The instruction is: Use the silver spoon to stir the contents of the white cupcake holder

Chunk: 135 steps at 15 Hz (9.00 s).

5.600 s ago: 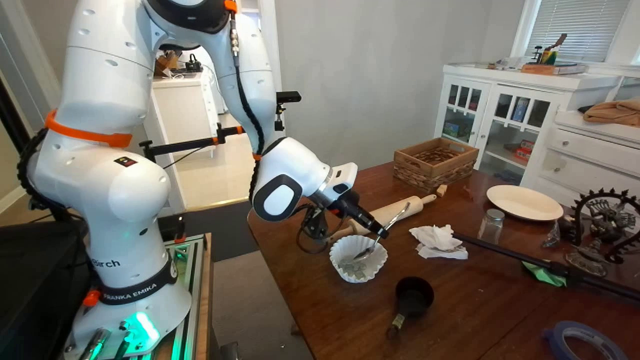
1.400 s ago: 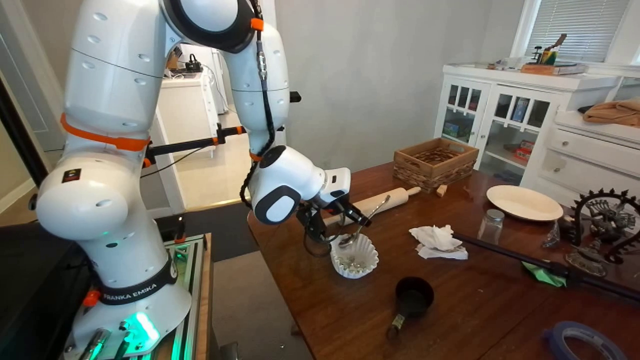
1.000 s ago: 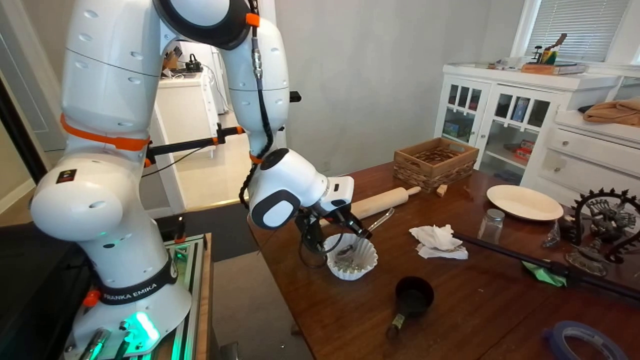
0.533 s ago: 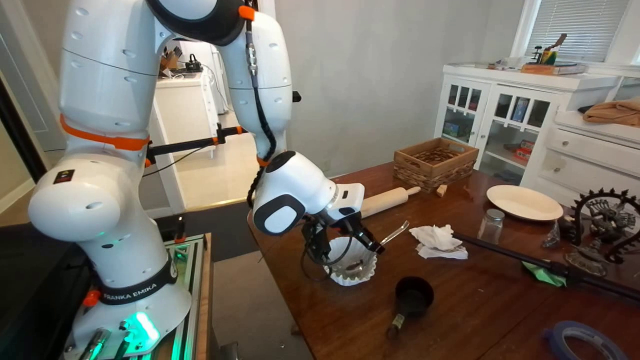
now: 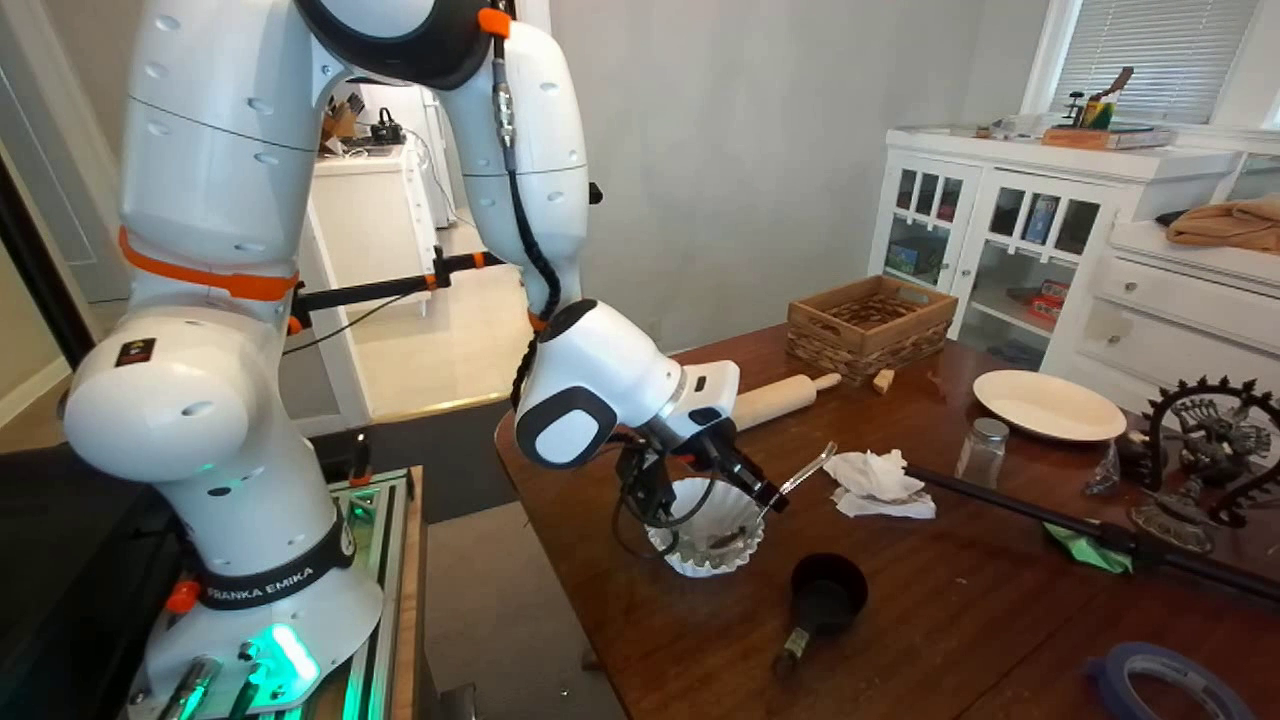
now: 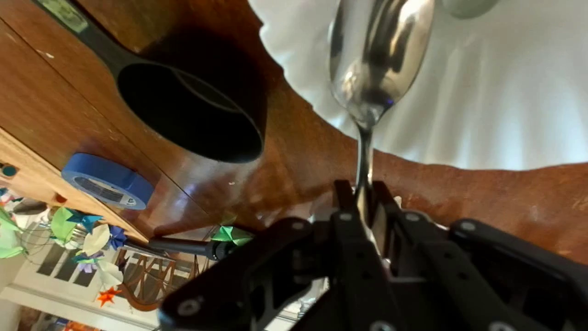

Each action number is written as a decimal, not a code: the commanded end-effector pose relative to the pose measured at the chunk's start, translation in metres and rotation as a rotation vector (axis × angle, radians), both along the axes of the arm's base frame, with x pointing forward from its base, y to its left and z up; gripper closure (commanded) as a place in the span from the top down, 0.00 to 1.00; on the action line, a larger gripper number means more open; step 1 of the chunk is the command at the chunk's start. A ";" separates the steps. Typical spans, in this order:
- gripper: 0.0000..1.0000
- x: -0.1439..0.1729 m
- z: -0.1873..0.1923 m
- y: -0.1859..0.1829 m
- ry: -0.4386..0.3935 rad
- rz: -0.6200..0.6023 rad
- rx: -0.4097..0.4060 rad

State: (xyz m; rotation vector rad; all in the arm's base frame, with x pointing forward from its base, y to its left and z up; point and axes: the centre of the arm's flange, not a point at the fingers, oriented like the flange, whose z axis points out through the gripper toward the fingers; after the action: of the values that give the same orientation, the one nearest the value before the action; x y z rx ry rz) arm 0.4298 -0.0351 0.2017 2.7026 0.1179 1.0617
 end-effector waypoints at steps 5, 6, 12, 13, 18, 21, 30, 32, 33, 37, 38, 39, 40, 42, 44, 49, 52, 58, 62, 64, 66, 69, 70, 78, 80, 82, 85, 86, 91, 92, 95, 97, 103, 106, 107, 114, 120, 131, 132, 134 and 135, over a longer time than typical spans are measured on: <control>0.03 0.008 -0.007 0.043 -0.016 0.117 0.083; 0.03 0.005 -0.007 0.048 0.003 0.133 0.102; 0.03 -0.016 -0.012 0.045 0.116 0.097 0.183; 0.03 -0.017 -0.011 0.038 0.120 0.072 0.178; 0.03 -0.013 -0.001 0.009 0.109 -0.021 0.135; 0.03 -0.012 0.001 -0.008 0.112 -0.064 0.098; 0.03 0.003 0.045 0.001 0.031 -0.009 0.131; 0.03 0.007 0.069 0.000 0.028 -0.013 0.167; 0.03 0.006 0.079 -0.008 0.045 -0.041 0.181; 0.03 0.002 0.108 -0.045 0.130 -0.060 0.366; 0.03 -0.001 0.114 -0.048 0.142 -0.079 0.393; 0.03 -0.004 0.118 -0.047 0.150 -0.106 0.417; 0.03 -0.007 0.117 -0.045 0.151 -0.124 0.446; 0.03 -0.010 0.105 -0.039 0.171 -0.167 0.490; 0.03 -0.013 0.091 -0.033 0.185 -0.208 0.526; 0.03 -0.030 0.071 -0.059 0.206 -0.247 0.586; 0.03 -0.046 0.078 -0.088 0.206 -0.226 0.592; 0.03 -0.079 0.094 -0.120 0.227 -0.204 0.627; 0.03 -0.095 0.104 -0.138 0.264 -0.240 0.640; 0.03 -0.102 0.109 -0.153 0.293 -0.277 0.632; 0.03 -0.107 0.112 -0.170 0.332 -0.328 0.605; 0.03 -0.113 0.115 -0.196 0.376 -0.392 0.550; 0.03 -0.113 0.116 -0.205 0.386 -0.407 0.535; 0.14 -0.130 0.082 -0.230 0.346 -0.420 0.459; 0.14 -0.134 0.079 -0.229 0.355 -0.423 0.466; 0.03 -0.135 0.078 -0.229 0.356 -0.424 0.466; 0.03 -0.118 0.072 -0.250 0.360 -0.450 0.455; 0.03 -0.113 0.071 -0.256 0.354 -0.450 0.449; 0.03 -0.079 0.058 -0.275 0.352 -0.447 0.421; 0.03 -0.074 0.054 -0.278 0.361 -0.446 0.422; 0.03 -0.061 0.041 -0.286 0.379 -0.442 0.419; 0.03 -0.053 0.032 -0.289 0.382 -0.440 0.417; 0.03 -0.026 0.013 -0.293 0.373 -0.470 0.444; 0.03 -0.018 0.000 -0.295 0.388 -0.482 0.464; 0.03 -0.016 -0.003 -0.296 0.390 -0.486 0.472; 0.03 -0.007 -0.022 -0.303 0.398 -0.527 0.511; 0.53 -0.001 -0.003 -0.290 0.403 -0.496 0.487; 1.00 -0.036 0.108 -0.157 0.630 -0.482 0.430; 1.00 -0.040 0.116 -0.144 0.638 -0.481 0.416; 1.00 -0.045 0.130 -0.124 0.631 -0.469 0.395; 1.00 -0.048 0.138 -0.116 0.622 -0.466 0.367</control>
State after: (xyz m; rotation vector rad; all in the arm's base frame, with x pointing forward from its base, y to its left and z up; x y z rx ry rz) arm 0.4082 -0.1947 0.3073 3.0947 -0.6269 0.1155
